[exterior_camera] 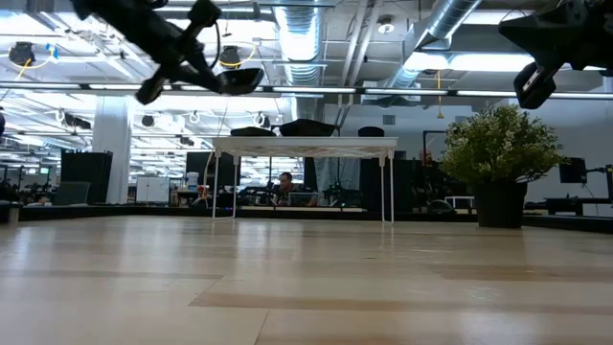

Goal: Pick & Place Mini shaped plates
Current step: Stack the black leaf shaped plate on top of the black leaf shaped plate on the shelf

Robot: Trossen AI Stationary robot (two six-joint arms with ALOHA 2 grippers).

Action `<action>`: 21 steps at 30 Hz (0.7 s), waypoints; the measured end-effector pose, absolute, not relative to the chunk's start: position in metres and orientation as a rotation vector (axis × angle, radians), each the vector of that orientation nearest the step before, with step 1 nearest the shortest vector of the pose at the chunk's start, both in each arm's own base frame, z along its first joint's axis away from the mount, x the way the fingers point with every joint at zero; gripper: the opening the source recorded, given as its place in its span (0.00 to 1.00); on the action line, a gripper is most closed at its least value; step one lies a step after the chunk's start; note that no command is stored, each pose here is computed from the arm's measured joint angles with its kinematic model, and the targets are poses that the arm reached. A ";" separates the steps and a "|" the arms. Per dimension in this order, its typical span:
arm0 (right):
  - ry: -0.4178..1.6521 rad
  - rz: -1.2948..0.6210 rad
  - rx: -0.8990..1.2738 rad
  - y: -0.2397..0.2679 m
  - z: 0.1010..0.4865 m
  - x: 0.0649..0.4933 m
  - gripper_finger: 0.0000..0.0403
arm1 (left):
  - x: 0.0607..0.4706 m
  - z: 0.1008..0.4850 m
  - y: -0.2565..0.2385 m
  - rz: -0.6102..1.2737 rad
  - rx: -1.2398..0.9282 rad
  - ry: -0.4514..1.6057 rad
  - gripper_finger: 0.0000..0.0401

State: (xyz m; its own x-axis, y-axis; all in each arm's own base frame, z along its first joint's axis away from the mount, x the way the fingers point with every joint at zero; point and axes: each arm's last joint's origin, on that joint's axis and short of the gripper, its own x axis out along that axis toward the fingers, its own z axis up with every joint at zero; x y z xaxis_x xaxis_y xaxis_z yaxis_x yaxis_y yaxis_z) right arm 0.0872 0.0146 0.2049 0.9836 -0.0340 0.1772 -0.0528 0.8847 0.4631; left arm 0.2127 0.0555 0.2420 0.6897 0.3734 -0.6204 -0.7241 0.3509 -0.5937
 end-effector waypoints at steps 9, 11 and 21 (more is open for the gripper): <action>-0.183 0.010 0.485 0.015 0.205 0.087 0.02 | 0.236 0.262 0.113 0.659 -0.894 0.475 0.01; -0.183 0.010 0.485 0.015 0.205 0.087 0.02 | 0.242 0.265 0.124 0.641 -0.875 0.485 0.01; -0.182 0.010 0.487 0.015 0.205 0.087 0.02 | 0.256 0.285 0.174 0.694 -0.798 0.589 0.01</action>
State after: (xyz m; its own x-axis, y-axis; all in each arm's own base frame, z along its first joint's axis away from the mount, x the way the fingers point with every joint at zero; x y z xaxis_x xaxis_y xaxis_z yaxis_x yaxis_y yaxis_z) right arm 0.0872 0.0147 0.2048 0.9837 -0.0335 0.1768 -0.0533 0.8842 0.4641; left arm 0.2557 0.1741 0.2848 0.6342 0.3289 -0.6997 -0.7440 0.5059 -0.4365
